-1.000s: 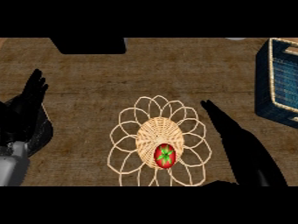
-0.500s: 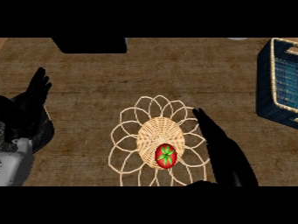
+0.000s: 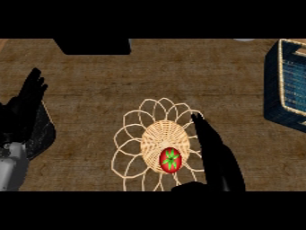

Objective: Pick the tomato from the placemat and place it in the basket

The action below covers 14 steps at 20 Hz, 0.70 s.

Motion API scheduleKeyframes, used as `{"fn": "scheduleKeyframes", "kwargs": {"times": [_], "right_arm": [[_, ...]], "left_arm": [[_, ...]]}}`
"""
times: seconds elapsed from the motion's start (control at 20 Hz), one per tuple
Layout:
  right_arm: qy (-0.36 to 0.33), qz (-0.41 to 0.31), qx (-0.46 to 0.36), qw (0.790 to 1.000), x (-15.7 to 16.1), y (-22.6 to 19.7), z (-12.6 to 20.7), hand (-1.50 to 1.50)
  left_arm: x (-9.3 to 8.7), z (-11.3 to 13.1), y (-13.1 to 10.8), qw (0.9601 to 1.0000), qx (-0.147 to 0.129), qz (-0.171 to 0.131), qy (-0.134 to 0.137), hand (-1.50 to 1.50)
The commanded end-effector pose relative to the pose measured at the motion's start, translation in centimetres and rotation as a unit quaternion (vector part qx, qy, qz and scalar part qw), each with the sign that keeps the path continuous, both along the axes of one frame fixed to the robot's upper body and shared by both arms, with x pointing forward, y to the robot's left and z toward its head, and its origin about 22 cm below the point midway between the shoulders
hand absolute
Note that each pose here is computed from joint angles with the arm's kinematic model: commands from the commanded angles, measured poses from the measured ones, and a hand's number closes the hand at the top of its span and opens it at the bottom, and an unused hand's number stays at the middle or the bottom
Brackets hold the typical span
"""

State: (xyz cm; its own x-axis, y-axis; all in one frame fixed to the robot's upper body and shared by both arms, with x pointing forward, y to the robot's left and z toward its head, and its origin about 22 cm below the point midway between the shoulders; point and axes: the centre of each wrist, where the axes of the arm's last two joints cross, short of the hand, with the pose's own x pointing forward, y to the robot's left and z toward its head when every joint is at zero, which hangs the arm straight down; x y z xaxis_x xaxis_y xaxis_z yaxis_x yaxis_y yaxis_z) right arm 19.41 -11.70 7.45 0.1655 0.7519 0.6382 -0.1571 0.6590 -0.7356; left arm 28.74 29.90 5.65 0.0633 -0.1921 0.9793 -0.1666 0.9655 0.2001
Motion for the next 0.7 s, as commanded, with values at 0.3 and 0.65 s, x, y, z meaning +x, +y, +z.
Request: {"fn": "scheduleKeyframes", "kwargs": {"times": [0.3, 0.65], "right_arm": [[-0.014, -0.002, 0.007, 1.000, -0.4, 1.2, -1.5, -1.50], [0.000, -0.003, -0.002, 1.000, -1.6, 0.9, -3.9, -1.50]], "left_arm": [[-1.6, -1.6, -0.8, 1.0000, 0.000, -0.006, 0.003, 0.00], [0.0, -1.3, -1.4, 0.9999, 0.016, -0.004, -0.001, 0.00]]}}
